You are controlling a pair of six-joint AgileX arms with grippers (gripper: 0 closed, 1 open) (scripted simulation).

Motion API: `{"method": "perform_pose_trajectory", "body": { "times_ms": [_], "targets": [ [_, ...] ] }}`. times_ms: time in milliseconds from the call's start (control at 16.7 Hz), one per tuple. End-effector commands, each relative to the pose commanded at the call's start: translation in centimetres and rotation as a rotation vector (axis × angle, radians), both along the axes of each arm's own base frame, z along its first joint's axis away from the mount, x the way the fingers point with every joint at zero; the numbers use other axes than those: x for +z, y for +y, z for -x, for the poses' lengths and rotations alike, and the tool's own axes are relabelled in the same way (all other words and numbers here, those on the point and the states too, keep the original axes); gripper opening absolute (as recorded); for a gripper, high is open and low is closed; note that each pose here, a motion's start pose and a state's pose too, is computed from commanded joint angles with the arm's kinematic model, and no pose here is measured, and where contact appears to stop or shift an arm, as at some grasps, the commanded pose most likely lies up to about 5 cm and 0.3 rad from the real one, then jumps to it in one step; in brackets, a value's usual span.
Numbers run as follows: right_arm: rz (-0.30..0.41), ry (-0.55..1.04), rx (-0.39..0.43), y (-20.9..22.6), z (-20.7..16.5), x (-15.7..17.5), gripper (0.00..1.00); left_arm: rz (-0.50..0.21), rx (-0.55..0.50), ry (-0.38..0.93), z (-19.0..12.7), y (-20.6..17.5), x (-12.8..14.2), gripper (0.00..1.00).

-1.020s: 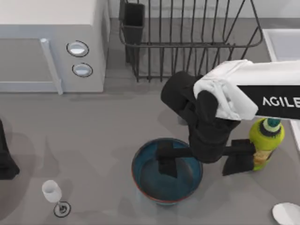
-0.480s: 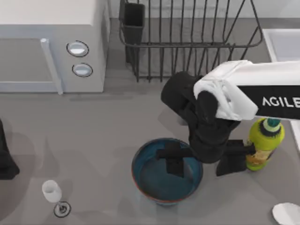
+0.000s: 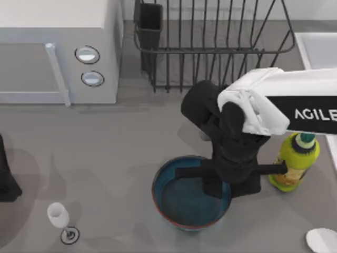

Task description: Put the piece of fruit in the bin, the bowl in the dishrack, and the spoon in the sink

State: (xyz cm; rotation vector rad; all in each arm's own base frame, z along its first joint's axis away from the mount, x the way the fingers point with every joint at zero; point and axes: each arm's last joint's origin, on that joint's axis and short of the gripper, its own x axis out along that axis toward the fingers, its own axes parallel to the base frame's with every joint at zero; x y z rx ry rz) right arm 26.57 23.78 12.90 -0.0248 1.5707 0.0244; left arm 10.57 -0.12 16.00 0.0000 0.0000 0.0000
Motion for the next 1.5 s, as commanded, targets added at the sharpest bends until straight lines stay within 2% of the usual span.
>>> {"method": "perform_pose_trajectory", "body": {
  "times_ms": [660, 840, 1200, 1500],
  "targets": [
    [-0.002, 0.013, 0.022, 0.8, 0.6, 0.6, 0.0, 0.0, 0.0, 0.0, 0.0, 0.0, 0.0, 1.0],
    [-0.005, 0.019, 0.039, 1.6, 1.0, 3.0, 0.0, 0.0, 0.0, 0.0, 0.0, 0.0, 0.0, 1.0],
    [-0.003, 0.003, 0.005, 0.3, 0.1, 9.3, 0.0, 0.0, 0.0, 0.0, 0.0, 0.0, 0.0, 1.0],
    [-0.002, -0.002, 0.001, 0.1, 0.0, 10.1, 0.0, 0.0, 0.0, 0.0, 0.0, 0.0, 0.0, 1.0]
  ]
}}
